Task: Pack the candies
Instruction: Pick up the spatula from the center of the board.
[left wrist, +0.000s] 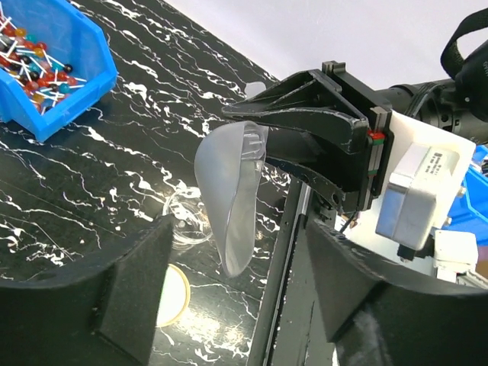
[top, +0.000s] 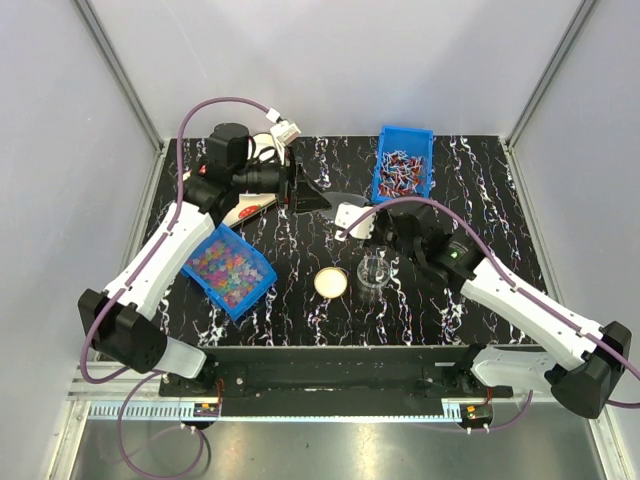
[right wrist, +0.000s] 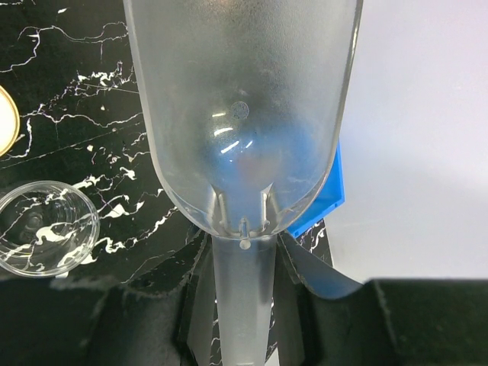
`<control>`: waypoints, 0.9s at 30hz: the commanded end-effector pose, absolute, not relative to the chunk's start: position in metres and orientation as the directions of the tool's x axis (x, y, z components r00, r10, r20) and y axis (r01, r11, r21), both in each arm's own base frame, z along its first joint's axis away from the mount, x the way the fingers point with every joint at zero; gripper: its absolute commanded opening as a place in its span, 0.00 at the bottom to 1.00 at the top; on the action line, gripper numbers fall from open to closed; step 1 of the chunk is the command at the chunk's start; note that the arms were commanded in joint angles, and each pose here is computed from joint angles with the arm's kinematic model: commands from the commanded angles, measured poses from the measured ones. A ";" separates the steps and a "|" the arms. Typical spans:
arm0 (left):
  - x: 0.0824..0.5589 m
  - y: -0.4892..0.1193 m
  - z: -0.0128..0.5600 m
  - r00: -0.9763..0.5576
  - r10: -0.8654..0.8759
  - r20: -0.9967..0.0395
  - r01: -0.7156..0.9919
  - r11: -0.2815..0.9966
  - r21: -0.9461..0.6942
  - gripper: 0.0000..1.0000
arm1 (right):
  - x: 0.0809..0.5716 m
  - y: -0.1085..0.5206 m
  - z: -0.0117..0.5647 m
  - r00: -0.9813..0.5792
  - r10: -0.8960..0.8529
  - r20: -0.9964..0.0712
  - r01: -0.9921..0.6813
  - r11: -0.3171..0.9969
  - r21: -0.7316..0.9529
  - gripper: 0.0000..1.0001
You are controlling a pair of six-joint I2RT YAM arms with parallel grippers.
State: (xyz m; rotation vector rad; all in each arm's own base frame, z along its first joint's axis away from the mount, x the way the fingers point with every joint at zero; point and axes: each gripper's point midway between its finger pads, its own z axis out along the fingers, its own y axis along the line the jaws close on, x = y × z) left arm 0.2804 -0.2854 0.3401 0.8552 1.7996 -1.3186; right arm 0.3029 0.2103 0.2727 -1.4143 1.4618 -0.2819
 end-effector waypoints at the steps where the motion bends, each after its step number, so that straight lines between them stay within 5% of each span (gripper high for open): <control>1: 0.280 -0.290 0.343 -0.480 0.081 -0.874 0.863 0.222 -0.453 0.66 | 0.308 0.217 0.312 0.264 -0.810 -0.524 -0.516 0.340 -0.786 0.00; 13: 0.287 -0.289 0.332 -0.485 0.088 -0.870 0.855 0.258 -0.450 0.27 | 0.309 0.219 0.320 0.267 -0.815 -0.514 -0.489 0.345 -0.801 0.00; 18: 0.293 -0.289 0.329 -0.479 0.083 -0.874 0.849 0.297 -0.437 0.00 | 0.303 0.223 0.318 0.286 -0.807 -0.516 -0.509 0.328 -0.796 0.00; 20: 0.295 -0.289 0.326 -0.487 0.085 -0.869 0.843 0.307 -0.442 0.00 | 0.297 0.226 0.316 0.298 -0.797 -0.525 -0.533 0.317 -0.784 0.08; 21: 0.295 -0.289 0.326 -0.487 0.084 -0.870 0.843 0.307 -0.442 0.00 | 0.294 0.225 0.316 0.299 -0.797 -0.526 -0.546 0.309 -0.779 0.24; 23: 0.294 -0.289 0.323 -0.494 0.088 -0.865 0.841 0.302 -0.450 0.00 | 0.285 0.228 0.321 0.310 -0.768 -0.560 -0.578 0.315 -0.753 0.35; 27: 0.279 -0.293 0.330 -0.494 0.088 -0.865 0.859 0.204 -0.470 0.00 | 0.262 0.231 0.341 0.331 -0.707 -0.626 -0.648 0.312 -0.695 0.36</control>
